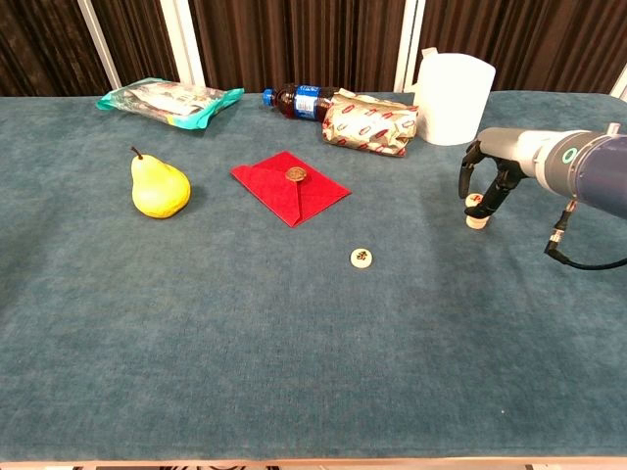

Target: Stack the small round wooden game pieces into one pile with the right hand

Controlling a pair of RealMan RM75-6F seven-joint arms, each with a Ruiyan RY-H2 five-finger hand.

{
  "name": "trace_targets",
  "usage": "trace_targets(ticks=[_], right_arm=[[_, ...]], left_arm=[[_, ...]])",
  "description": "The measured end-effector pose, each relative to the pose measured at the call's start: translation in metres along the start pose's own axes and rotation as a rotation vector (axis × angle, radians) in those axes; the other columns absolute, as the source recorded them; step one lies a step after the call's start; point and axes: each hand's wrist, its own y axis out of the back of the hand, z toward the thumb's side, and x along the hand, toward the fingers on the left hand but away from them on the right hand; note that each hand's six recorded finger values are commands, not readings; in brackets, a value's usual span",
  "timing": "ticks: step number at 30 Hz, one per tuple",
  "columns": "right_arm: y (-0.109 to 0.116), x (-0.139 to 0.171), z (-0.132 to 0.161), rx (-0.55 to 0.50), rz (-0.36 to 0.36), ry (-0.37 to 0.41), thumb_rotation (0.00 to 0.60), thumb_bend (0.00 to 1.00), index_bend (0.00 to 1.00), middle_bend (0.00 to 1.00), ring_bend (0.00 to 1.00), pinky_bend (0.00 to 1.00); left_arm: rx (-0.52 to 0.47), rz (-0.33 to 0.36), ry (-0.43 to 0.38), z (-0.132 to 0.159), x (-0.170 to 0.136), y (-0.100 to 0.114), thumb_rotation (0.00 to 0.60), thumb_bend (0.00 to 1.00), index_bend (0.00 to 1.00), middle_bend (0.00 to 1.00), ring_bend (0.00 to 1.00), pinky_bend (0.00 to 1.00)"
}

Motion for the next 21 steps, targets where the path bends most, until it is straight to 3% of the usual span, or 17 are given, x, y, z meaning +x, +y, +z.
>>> trace_targets(ticks=[21], right_arm=[[-0.0017,-0.0008,-0.0070,-0.007,0.007,-0.012,0.600,0.43,0.45,0.00,0.00,0.00]], left_arm=[[0.002,0.000,0.002,0.0000,0.0002,0.0000,0.600,0.16,0.11,0.00,0.00,0.00]])
